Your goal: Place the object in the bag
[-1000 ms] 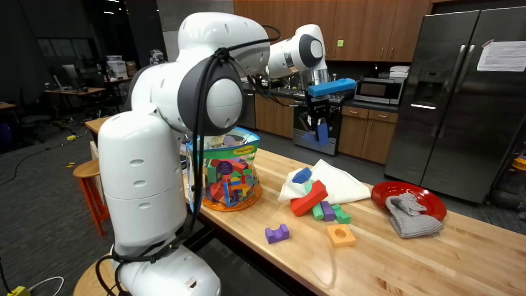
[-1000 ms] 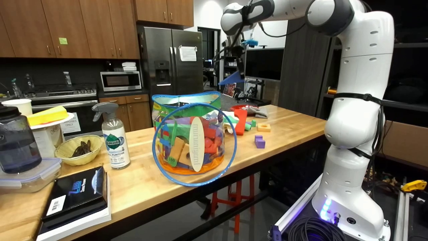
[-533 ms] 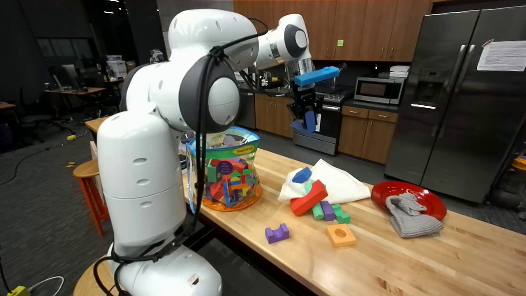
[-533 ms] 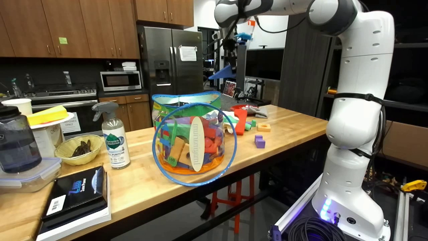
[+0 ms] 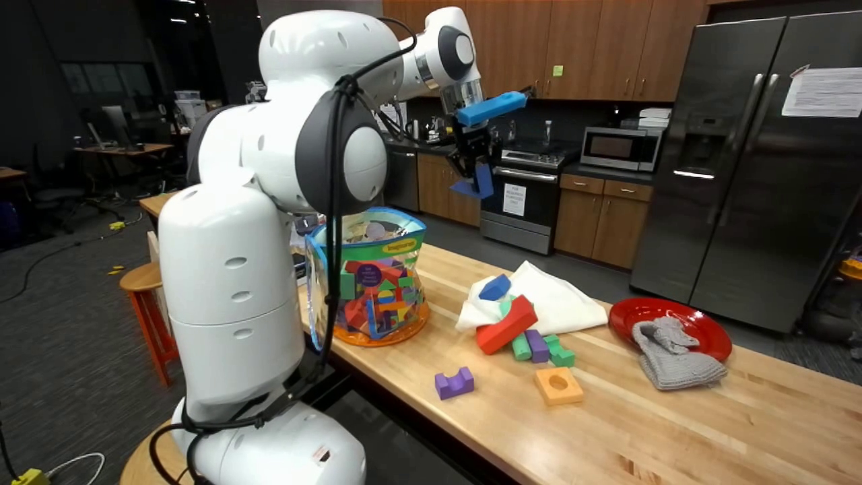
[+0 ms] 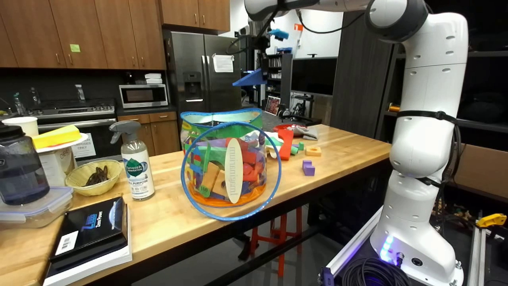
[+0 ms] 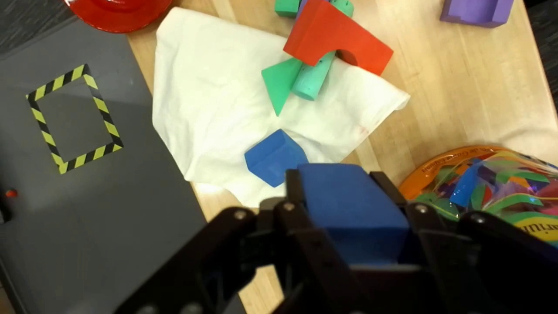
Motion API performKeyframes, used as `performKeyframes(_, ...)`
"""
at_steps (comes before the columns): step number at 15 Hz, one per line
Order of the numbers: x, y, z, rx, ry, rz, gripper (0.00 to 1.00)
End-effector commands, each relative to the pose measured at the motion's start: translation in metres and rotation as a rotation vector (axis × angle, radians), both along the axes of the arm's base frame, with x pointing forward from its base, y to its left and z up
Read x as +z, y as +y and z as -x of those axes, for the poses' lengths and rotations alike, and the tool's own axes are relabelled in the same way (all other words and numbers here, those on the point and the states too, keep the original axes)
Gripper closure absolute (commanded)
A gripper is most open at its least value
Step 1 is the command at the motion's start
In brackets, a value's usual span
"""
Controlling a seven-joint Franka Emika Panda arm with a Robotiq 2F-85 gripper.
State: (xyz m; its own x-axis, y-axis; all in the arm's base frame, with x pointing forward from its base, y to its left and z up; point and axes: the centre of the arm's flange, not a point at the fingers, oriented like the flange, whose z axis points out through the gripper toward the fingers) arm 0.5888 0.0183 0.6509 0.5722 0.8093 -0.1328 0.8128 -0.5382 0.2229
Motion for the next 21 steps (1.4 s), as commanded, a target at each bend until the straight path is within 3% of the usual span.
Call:
performKeyframes(1,0.016,0.023,0.003,0.05,-0.019,0.001,0.84)
performKeyframes(11,0.021,0.121,0.031,0.26,-0.051,-0.013,0.84)
performKeyframes(16,-0.01,0.161,0.044,0.353,-0.042,-0.022,0.84)
performKeyframes(21,-0.048,0.175,0.045,0.374,0.01,-0.009,0.84)
